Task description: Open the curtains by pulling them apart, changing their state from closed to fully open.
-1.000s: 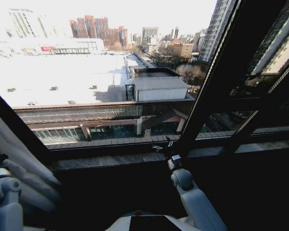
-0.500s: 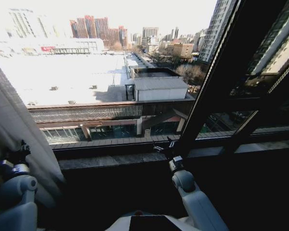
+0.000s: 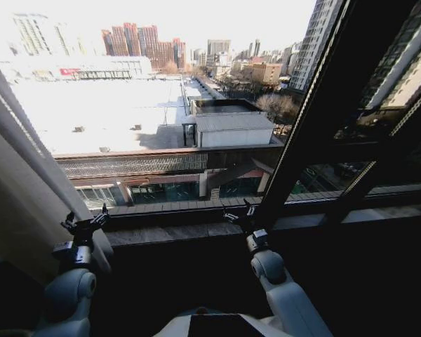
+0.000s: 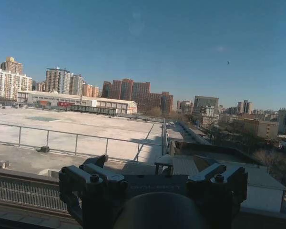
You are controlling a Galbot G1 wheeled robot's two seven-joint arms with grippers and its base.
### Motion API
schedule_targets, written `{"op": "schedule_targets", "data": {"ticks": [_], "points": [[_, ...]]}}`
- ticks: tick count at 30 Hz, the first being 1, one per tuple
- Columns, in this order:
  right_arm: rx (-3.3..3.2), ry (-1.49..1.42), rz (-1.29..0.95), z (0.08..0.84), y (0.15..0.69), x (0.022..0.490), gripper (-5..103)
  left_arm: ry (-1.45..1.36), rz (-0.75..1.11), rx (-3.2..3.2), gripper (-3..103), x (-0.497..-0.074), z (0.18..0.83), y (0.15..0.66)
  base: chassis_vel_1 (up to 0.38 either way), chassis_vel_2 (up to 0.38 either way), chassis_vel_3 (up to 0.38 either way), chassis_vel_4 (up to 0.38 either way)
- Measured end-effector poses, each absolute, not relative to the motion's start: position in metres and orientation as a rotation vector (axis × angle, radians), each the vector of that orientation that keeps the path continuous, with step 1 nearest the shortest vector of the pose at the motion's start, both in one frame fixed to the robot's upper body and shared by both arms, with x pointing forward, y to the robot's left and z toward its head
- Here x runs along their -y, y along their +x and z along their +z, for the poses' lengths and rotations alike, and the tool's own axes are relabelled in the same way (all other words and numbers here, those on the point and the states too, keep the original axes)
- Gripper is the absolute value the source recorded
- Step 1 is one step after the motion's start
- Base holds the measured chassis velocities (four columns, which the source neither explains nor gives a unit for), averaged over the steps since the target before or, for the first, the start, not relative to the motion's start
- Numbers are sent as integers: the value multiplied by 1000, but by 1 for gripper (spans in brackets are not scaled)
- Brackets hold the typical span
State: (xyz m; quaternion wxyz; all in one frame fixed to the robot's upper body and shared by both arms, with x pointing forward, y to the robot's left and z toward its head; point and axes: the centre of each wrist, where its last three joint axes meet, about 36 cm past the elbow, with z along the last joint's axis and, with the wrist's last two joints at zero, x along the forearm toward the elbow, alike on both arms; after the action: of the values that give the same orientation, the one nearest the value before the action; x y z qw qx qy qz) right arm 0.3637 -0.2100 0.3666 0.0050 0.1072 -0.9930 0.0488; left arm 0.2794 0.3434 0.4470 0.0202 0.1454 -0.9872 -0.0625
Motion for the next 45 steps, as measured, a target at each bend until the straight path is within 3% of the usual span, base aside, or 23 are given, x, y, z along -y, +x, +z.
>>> {"op": "schedule_targets", "data": {"ticks": [10, 26, 45], "points": [[3100, 336, 127, 375, 363, 204, 100, 421, -200, 3056, 100, -343, 440, 257, 0, 0, 0, 0], [3077, 305, 121, 390, 361, 211, 100, 434, -199, 3077, 100, -343, 443, 263, -11, -16, 14, 15], [3087, 290, 111, 392, 359, 212, 100, 448, -217, 3074, 100, -346, 442, 258, -227, -236, 217, 235]]}}
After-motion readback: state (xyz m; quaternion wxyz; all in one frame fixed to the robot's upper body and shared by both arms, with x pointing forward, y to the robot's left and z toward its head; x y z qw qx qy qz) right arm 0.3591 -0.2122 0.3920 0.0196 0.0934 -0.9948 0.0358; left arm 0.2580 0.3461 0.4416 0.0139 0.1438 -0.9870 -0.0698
